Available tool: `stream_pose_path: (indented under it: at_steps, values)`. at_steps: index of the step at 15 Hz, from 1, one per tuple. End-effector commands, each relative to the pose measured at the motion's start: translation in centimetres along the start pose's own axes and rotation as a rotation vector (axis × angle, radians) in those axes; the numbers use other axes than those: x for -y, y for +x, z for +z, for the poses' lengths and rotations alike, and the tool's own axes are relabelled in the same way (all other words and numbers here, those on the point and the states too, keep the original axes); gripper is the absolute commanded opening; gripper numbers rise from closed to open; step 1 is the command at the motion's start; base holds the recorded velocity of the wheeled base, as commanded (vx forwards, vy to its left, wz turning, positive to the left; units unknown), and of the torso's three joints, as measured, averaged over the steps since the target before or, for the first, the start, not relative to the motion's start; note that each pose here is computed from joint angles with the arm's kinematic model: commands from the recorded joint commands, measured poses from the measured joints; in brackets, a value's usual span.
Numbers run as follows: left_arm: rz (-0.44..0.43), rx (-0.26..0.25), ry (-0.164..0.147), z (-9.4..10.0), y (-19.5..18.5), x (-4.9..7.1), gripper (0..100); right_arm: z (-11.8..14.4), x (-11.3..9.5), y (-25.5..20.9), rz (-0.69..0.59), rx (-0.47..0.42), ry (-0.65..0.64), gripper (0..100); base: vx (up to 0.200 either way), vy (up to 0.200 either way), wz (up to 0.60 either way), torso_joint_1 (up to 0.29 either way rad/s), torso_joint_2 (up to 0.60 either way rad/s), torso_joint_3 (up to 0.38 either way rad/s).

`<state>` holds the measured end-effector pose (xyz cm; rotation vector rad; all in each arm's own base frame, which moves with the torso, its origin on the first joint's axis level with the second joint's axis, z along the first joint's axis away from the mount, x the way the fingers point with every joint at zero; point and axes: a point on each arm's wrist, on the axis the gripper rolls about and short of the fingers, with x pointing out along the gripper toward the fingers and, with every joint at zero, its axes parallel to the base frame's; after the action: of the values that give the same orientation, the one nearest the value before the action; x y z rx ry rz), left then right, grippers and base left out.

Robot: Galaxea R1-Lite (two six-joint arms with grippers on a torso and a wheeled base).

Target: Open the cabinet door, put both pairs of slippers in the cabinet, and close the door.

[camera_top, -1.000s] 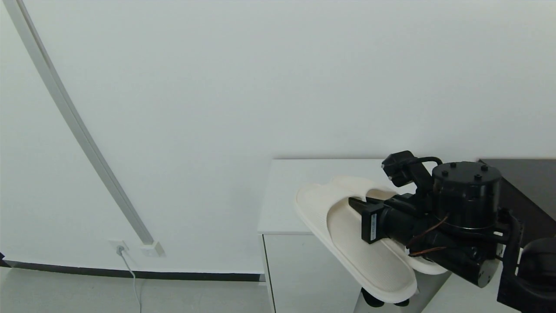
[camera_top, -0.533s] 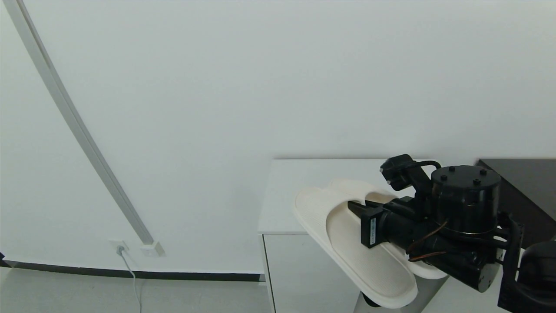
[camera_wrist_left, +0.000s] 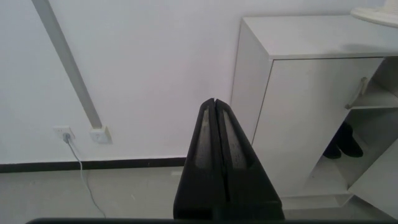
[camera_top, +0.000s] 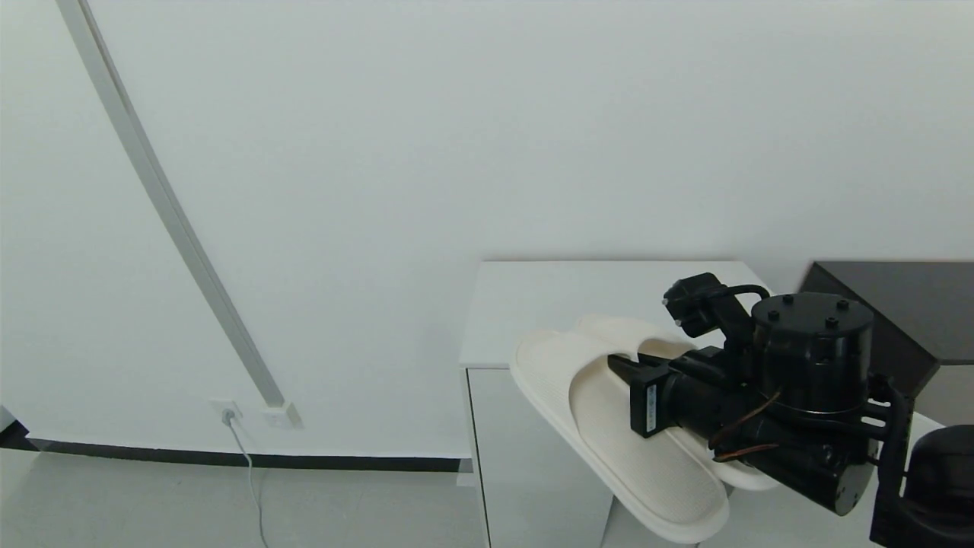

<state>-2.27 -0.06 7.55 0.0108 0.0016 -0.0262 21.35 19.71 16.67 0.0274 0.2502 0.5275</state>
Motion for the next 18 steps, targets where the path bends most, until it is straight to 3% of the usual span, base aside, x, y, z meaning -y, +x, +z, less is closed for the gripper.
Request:
stream_pose_path:
  at_steps: [1, 13, 18]
  values:
    - [0.000, 0.000, 0.000, 0.00, 0.00, 0.00, 0, -0.16, -0.03, 0.19, 0.000, -0.007, -0.003, 0, 0.000, 0.000, 0.00, 0.000, 0.00, 0.000]
    - [0.000, -0.001, 0.001, -0.02, 0.00, 0.00, 0, -0.42, -0.20, 0.08, -0.012, -0.014, -0.009, 0, 0.000, 0.000, 0.00, 0.000, 0.00, 0.000]
    - [0.000, 0.000, 0.003, 0.00, 0.00, 0.00, 0, -0.46, -0.18, 0.07, -0.019, -0.014, -0.009, 0, 0.000, -0.200, 0.00, 0.001, 0.01, 0.002]
